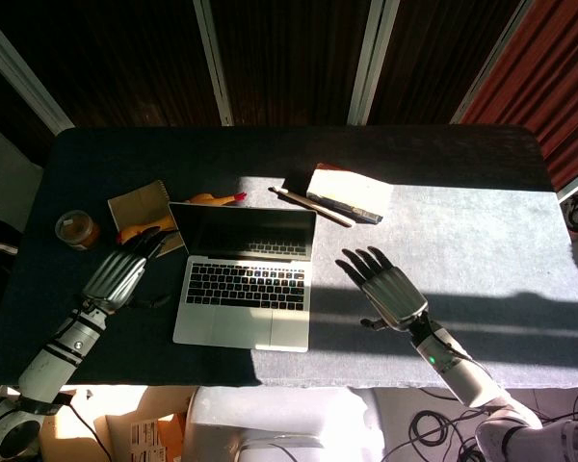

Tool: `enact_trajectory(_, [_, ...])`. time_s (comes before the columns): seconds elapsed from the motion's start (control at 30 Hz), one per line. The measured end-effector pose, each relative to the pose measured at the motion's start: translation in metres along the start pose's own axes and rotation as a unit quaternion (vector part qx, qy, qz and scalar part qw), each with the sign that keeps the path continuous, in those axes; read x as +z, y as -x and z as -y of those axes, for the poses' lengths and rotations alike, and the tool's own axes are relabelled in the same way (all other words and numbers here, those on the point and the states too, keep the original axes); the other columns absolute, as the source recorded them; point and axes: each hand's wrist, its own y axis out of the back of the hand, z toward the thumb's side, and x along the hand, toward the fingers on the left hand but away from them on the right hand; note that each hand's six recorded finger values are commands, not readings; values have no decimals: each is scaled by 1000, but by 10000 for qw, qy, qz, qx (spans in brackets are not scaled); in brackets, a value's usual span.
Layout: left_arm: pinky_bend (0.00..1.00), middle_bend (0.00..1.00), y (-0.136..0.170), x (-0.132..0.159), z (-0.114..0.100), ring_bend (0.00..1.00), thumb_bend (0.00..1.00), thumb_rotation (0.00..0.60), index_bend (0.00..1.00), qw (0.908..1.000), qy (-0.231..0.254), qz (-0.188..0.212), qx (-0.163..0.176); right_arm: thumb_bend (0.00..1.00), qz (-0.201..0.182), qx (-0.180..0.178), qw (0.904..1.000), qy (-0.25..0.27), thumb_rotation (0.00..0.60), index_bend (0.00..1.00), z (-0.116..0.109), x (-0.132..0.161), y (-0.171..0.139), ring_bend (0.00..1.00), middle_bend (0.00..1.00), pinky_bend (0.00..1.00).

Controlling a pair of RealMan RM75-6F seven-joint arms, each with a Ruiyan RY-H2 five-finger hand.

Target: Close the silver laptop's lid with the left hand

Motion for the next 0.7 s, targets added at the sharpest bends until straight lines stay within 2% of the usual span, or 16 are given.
enact_trajectory(0.17, [158, 112, -4, 3, -9, 34, 221, 600, 37, 9996, 82, 72, 241, 67, 109, 1, 9999, -39, 600, 0, 0, -10, -8, 0, 0, 0])
enact_trajectory(0.3, [154, 116, -17, 10, -29, 34, 267, 600, 37, 9958, 157, 288, 853, 67, 271, 78, 9996, -25, 600, 0, 6, -26, -29, 0, 0, 0])
enact_trajectory(0.4, [127, 129, -34, 12, -37, 26, 315, 600, 37, 9922, 200, 450, 1148, 67, 435, 151, 9989, 24, 600, 0, 9, -42, -48, 0, 0, 0])
enact_trajectory(0.47, [114, 151, -49, 14, -37, 27, 325, 600, 66, 9914, 185, 527, 1185, 67, 578, 210, 9981, 11, 600, 0, 10, -57, -63, 0, 0, 0])
enact_trajectory(0.57, [110, 246, -75, 16, -30, 80, 375, 600, 160, 9910, 190, 601, 1177, 67, 793, 294, 9964, -10, 600, 0, 13, -79, -79, 0, 0, 0])
enact_trajectory(0.7, [110, 263, -103, 13, -19, 86, 399, 600, 173, 9895, 302, 622, 1271, 67, 1017, 384, 9941, 74, 600, 0, 15, -101, -94, 0, 0, 0])
